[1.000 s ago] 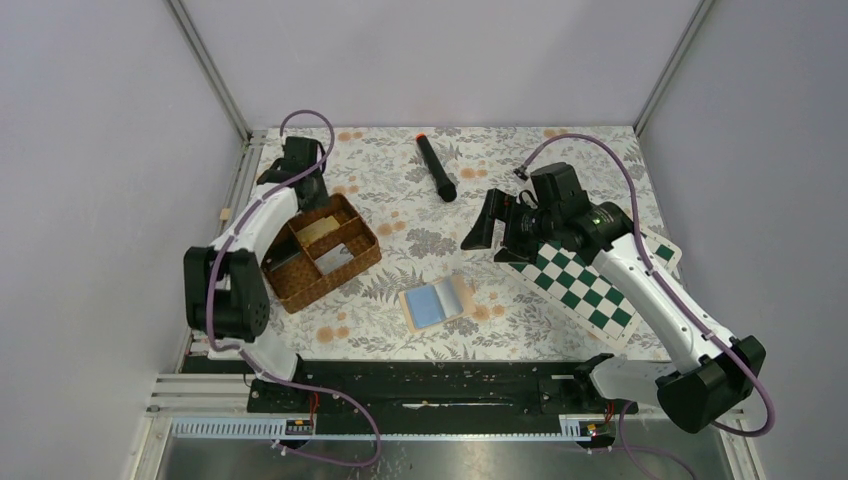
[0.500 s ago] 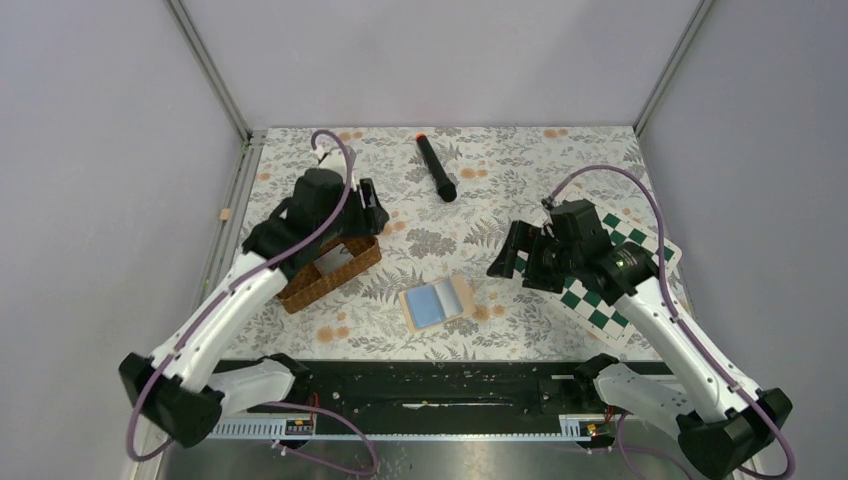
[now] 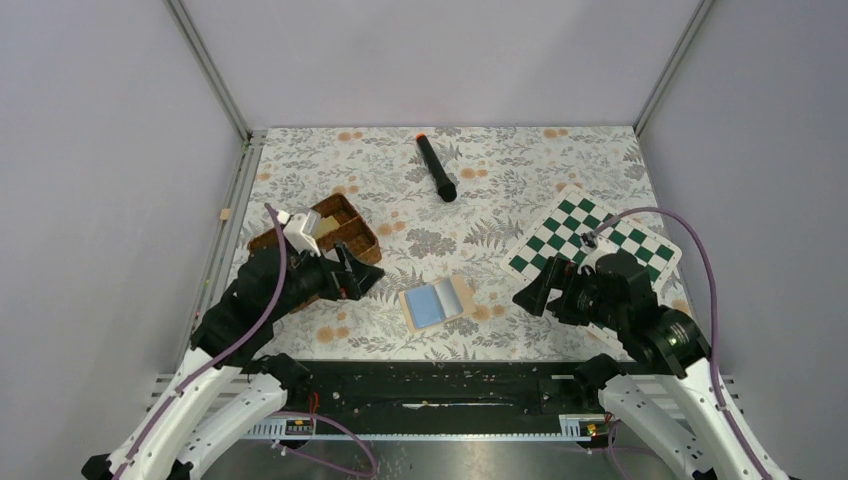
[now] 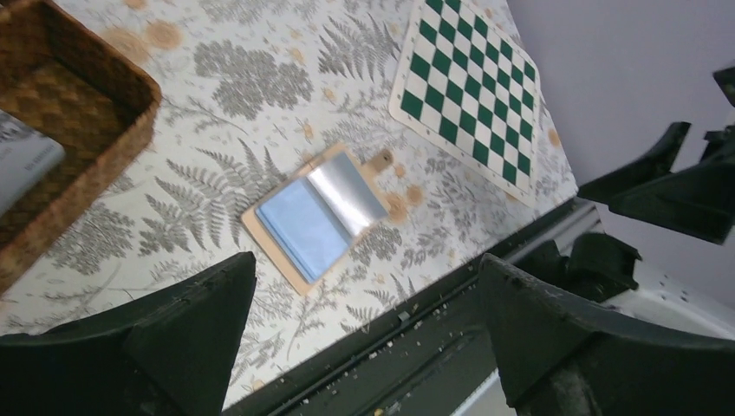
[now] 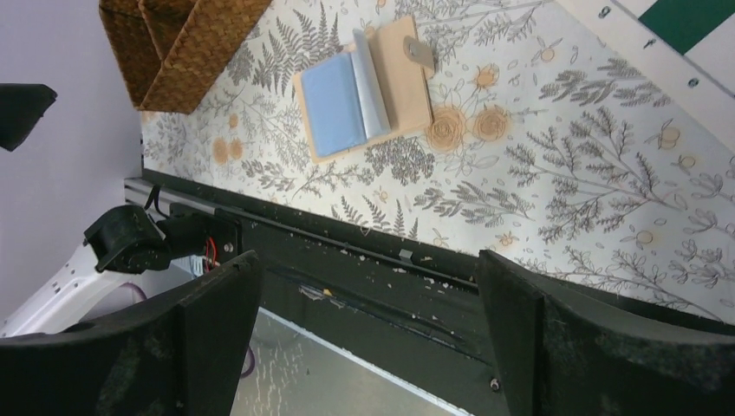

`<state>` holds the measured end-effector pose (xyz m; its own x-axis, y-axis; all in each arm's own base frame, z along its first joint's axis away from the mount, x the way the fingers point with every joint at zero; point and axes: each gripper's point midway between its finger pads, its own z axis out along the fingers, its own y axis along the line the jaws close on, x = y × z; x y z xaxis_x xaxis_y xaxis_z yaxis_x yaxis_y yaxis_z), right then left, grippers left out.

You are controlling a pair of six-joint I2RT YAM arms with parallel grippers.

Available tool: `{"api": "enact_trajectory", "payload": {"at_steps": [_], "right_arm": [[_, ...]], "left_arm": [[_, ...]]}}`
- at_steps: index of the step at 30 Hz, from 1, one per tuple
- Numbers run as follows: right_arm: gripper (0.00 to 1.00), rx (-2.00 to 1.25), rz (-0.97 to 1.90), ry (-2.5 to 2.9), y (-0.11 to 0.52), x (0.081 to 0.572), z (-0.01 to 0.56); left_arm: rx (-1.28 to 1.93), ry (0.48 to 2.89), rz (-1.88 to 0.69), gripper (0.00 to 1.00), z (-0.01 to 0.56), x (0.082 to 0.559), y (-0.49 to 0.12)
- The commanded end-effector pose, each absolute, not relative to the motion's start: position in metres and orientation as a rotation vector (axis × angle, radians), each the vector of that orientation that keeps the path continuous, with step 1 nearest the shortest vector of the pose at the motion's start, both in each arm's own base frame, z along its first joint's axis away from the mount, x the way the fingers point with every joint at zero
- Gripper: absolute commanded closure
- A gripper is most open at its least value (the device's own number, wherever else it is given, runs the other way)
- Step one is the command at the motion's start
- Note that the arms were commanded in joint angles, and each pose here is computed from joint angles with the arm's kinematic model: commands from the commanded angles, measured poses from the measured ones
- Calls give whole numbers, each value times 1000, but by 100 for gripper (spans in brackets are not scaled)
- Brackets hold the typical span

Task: Take the credit cards out of the card holder
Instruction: Reset both arms

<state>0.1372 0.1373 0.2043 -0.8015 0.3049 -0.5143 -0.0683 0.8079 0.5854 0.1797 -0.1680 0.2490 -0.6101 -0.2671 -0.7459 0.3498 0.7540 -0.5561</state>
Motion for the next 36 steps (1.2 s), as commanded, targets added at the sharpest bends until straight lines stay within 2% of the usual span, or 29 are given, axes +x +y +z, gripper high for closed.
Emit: {"api": "enact_trajectory", "payload": {"at_steps": [1, 18, 36], "right_arm": [[1, 212, 865, 2376, 137, 123, 195], [1, 220, 1054, 2192, 152, 127, 215], [1, 196, 1063, 2158, 150, 125, 222]], "left_arm": [[100, 2088, -1001, 1, 236, 156, -178], [96, 2066, -923, 1, 238, 160, -167], [64, 2045, -949, 1, 240, 153, -163]]}}
